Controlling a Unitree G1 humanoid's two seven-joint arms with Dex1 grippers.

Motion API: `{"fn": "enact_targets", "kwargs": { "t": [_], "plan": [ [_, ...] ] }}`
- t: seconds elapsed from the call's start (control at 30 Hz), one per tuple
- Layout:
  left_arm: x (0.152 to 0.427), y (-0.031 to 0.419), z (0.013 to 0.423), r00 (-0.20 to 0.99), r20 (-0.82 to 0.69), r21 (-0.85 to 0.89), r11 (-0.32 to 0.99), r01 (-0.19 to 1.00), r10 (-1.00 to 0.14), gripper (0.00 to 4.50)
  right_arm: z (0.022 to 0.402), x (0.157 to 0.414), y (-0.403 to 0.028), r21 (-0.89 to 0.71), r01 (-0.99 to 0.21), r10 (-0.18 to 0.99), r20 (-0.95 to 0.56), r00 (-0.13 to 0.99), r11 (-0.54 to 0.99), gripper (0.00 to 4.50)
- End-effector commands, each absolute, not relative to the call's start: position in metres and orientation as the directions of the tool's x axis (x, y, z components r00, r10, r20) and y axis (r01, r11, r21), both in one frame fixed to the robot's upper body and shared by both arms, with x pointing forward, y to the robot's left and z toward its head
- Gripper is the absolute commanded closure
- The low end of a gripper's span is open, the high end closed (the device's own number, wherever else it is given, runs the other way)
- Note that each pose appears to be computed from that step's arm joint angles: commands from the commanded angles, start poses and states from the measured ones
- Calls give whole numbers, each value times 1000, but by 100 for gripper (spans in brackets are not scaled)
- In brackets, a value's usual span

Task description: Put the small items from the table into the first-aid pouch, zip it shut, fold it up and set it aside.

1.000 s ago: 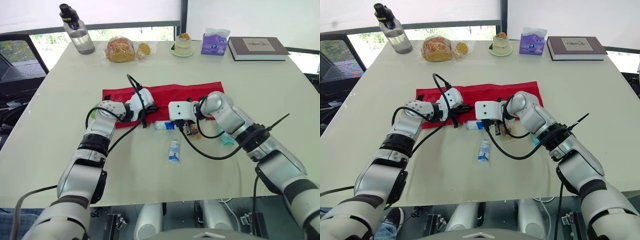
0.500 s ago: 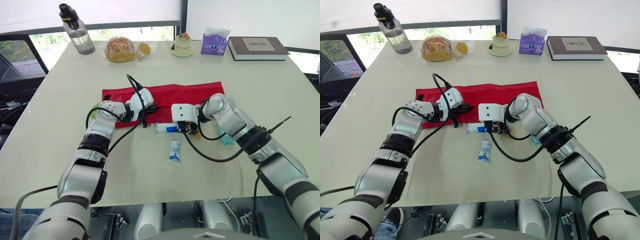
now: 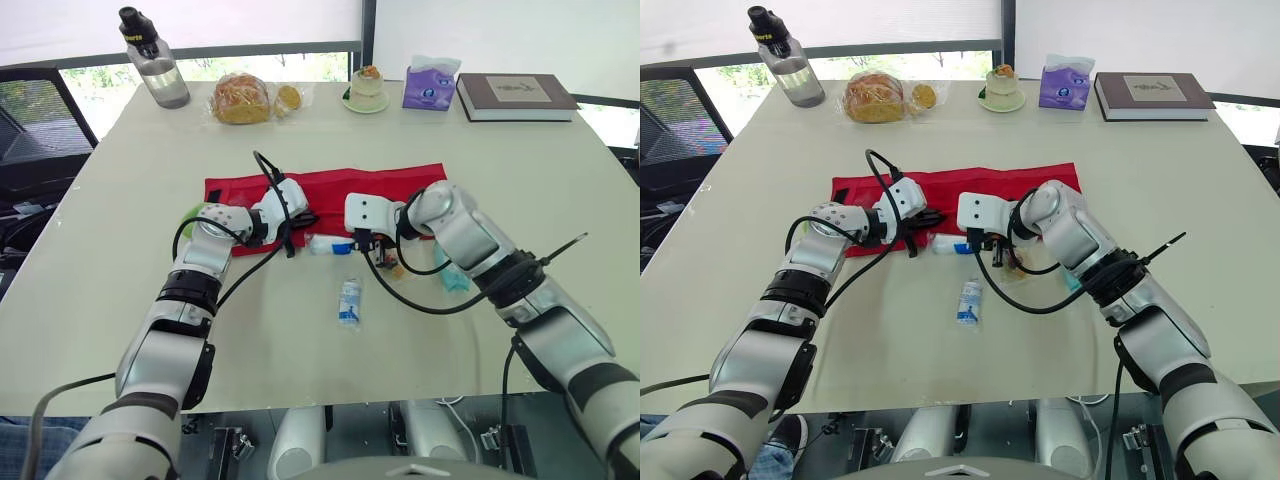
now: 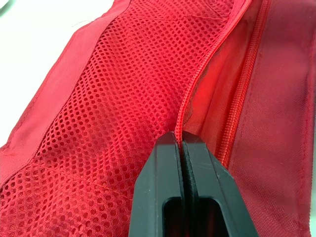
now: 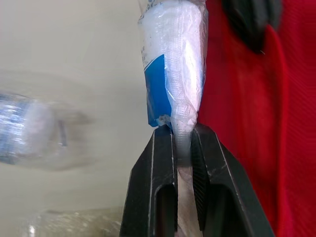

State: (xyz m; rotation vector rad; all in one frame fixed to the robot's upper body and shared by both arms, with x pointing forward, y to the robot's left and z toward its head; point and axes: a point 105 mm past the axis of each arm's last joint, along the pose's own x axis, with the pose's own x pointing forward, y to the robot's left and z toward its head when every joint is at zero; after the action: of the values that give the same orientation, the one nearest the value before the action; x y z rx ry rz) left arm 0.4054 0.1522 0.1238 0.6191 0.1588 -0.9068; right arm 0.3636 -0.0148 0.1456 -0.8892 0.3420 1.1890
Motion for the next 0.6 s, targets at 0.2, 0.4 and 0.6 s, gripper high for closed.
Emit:
{"fn": "enact_targets", "kwargs": {
  "t": [0.2,0.4,0.6],
  "plan": [
    [404,139,145,633,-280,443,488,752,-722,450,155,369,-36,-443,-866,574,-657,490,232,448],
    [398,124,149,625,-249,439,489,754,-740,450,147,376,-33,-423,-840,517,-663,542,338,448],
    [390,112,149,619,-235,439,486,756,-750,450,147,375,-16,-282,-848,581,-629,516,448,448]
  ]
}}
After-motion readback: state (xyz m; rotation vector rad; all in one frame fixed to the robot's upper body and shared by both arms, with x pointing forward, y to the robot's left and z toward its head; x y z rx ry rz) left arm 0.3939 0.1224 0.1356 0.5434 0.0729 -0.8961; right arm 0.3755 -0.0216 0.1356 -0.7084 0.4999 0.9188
